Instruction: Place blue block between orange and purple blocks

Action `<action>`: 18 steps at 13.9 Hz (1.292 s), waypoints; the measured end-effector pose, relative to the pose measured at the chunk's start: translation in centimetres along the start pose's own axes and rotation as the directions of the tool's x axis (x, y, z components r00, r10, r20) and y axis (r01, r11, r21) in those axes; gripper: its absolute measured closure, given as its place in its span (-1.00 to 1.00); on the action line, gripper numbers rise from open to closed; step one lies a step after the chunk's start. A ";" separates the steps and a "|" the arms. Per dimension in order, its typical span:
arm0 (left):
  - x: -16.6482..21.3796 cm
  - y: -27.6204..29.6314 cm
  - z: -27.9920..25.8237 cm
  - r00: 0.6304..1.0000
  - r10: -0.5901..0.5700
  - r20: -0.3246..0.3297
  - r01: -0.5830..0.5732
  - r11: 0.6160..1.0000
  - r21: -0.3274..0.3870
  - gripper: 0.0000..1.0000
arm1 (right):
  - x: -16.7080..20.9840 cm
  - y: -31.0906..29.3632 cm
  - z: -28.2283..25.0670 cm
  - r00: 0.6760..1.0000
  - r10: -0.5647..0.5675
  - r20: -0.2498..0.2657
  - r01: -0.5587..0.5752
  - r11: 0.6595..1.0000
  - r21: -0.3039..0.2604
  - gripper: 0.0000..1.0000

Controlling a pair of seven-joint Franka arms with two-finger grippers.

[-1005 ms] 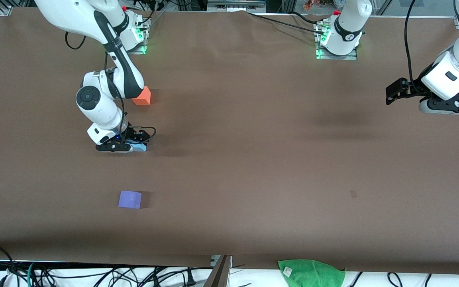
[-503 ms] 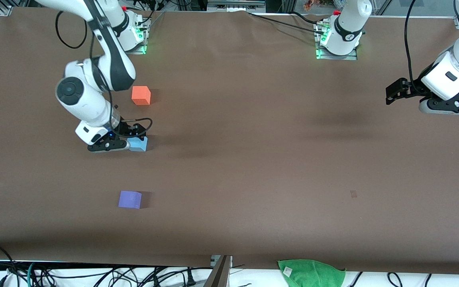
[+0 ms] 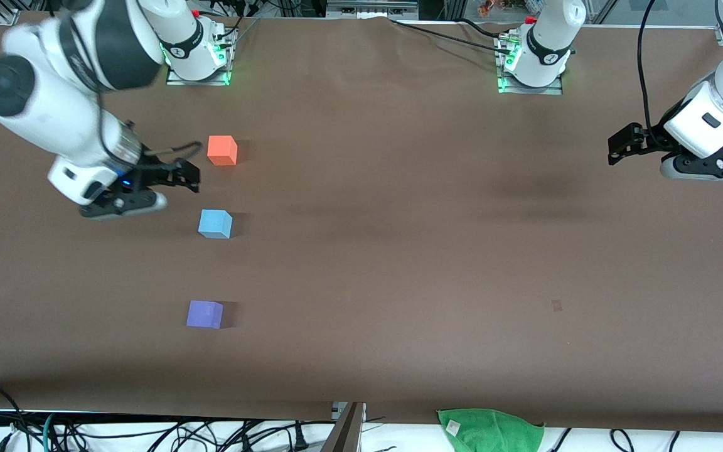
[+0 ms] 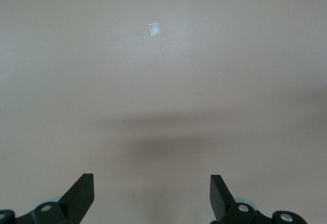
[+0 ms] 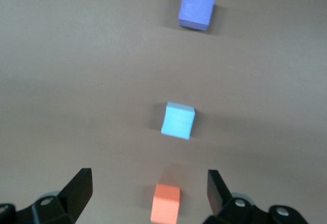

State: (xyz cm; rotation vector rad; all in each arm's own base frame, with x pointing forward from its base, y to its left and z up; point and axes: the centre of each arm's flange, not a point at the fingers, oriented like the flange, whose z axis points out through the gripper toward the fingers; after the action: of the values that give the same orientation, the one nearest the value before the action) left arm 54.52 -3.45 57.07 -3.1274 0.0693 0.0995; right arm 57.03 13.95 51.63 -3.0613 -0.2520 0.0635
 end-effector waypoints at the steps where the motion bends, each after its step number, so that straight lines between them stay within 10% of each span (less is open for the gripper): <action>1: 0.0 0.0 0.0 1.000 -0.001 0.000 0.001 1.000 0.000 -1.00 | -0.7 0.7 -1.7 1.000 0.003 0.011 -0.003 1.000 0.003 -0.99; 18: 0.0 -0.3 0.0 1.000 -0.006 0.000 0.006 1.000 0.000 -1.00 | -1.2 6.4 -5.7 0.999 -0.012 0.052 0.014 1.000 -0.023 -0.99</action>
State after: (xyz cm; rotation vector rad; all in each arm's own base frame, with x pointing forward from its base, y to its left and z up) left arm 54.54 -3.15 57.06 -3.1279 0.0607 0.0996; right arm 57.16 7.07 56.92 -3.0843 -0.2776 0.1410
